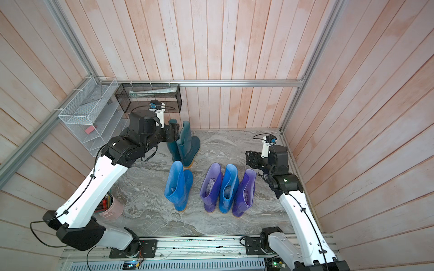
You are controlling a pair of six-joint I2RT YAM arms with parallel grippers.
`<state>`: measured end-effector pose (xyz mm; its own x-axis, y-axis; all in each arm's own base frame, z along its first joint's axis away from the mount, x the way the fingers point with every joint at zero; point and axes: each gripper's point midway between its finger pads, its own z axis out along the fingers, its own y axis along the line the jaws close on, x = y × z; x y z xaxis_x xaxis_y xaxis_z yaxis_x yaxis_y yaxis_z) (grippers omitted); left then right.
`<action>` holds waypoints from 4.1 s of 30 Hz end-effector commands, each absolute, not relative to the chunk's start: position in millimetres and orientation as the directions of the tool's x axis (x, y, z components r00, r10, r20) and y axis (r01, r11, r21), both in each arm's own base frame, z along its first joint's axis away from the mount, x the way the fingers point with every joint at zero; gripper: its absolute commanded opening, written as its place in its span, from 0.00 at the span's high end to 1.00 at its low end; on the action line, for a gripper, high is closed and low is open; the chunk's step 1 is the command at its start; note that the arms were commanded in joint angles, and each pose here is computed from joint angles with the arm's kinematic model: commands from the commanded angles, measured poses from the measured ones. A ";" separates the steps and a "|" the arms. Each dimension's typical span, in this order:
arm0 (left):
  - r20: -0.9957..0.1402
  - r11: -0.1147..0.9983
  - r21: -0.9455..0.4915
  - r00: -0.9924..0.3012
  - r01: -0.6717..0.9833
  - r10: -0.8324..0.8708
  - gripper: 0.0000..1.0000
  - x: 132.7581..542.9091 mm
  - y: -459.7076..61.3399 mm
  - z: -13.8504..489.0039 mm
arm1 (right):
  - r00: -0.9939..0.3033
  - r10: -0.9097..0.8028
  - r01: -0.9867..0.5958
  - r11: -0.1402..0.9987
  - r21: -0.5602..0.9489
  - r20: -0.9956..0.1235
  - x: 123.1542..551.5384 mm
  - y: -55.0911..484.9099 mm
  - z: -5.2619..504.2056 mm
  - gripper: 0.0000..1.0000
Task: Match and arrange rain boots in pairs
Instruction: Pick up the rain boot at the center of the board, then place the rain boot at the center of the board.
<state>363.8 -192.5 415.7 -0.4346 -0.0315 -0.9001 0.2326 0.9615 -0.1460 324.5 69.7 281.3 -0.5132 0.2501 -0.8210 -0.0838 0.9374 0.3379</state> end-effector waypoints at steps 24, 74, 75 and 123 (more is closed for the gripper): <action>-0.653 0.947 -0.213 -0.756 0.240 0.045 0.31 236.4 -210.2 293.2 | -0.490 0.240 -0.089 0.943 0.322 -0.838 317.3 66.8 292.0 0.18; -0.664 0.935 -0.098 -0.722 0.341 0.194 1.00 232.9 -244.2 308.1 | -0.485 0.245 -0.068 0.946 0.316 -0.839 316.4 62.7 284.9 0.18; -0.668 0.932 -0.098 -0.718 0.348 0.198 1.00 234.2 -246.7 308.4 | -0.487 0.245 -0.068 0.946 0.316 -0.838 316.3 62.9 285.1 0.18; -0.882 0.866 -0.112 -0.451 0.488 0.140 1.00 421.4 -275.7 368.5 | -0.490 0.236 -0.052 0.953 0.299 -0.839 318.1 58.8 286.9 0.18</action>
<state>401.0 -261.5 310.0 -0.6111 0.2203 -0.7603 0.4400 0.8929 -0.0950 319.0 62.7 286.2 -0.4872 0.2419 -0.8391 -0.0685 0.9473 0.3128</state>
